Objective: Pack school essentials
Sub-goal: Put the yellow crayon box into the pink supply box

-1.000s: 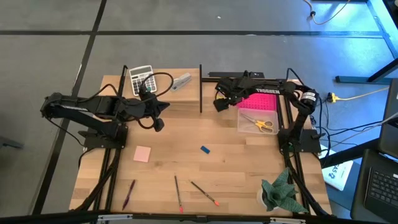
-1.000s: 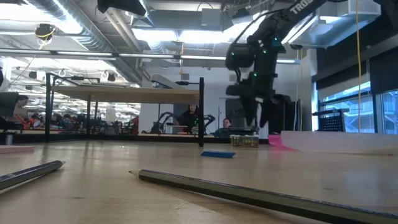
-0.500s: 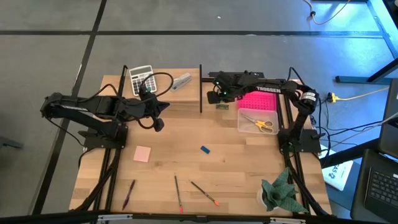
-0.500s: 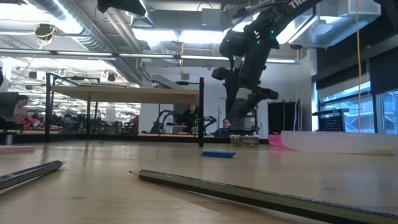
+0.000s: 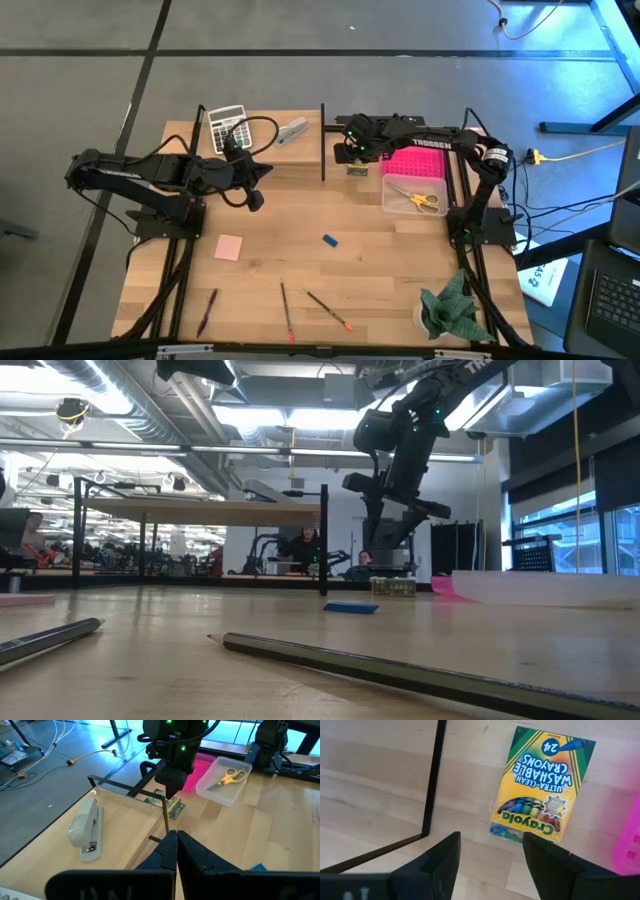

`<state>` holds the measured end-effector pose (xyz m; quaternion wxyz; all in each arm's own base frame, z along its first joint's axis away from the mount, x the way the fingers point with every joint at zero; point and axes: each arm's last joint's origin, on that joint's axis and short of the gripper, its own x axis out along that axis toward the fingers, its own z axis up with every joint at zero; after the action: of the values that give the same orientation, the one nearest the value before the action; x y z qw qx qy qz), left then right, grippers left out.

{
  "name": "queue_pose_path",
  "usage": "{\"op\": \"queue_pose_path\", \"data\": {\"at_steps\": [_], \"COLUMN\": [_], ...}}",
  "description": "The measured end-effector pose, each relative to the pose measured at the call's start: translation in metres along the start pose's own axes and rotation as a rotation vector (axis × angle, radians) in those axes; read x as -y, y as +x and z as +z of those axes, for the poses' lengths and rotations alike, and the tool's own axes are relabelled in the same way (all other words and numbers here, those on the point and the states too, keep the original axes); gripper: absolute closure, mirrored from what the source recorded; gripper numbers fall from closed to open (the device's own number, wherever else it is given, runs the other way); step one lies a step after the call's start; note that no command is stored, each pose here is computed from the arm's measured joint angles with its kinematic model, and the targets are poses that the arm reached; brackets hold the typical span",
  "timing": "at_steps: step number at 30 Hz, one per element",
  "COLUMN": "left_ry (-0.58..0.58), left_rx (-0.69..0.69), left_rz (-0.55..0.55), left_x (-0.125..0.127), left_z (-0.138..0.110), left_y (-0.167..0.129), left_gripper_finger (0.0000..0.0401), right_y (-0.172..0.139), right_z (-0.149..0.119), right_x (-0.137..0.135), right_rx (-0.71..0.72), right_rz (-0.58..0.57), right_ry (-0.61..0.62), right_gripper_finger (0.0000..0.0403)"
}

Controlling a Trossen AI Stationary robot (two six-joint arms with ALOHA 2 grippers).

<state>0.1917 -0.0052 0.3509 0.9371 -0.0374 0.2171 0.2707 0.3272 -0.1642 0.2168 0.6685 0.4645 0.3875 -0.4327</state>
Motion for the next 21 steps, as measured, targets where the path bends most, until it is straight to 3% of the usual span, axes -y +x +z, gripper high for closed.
{"op": "queue_pose_path", "data": {"at_steps": [13,16,21], "left_ry": [0.000,0.000,0.000], "left_rx": [0.000,0.000,0.000], "left_rz": [0.000,0.000,0.000], "left_x": [0.0000,0.0000,0.0000], "left_z": [0.0000,0.0001,0.0000], "left_y": [0.0000,0.0000,0.0000], "left_gripper_finger": [0.0401,0.0401,0.0401], "right_y": [-0.0001,-0.0001,-0.0001], "right_z": [0.0015,0.0006,0.0010], "right_x": [0.0010,0.0023,0.0025], "right_rx": [0.051,0.040,0.057], "right_rz": [-0.038,-0.051,-0.061], "right_ry": [-0.051,-0.052,-0.023], "right_gripper_finger": [0.0175,0.0146,0.0063]}}
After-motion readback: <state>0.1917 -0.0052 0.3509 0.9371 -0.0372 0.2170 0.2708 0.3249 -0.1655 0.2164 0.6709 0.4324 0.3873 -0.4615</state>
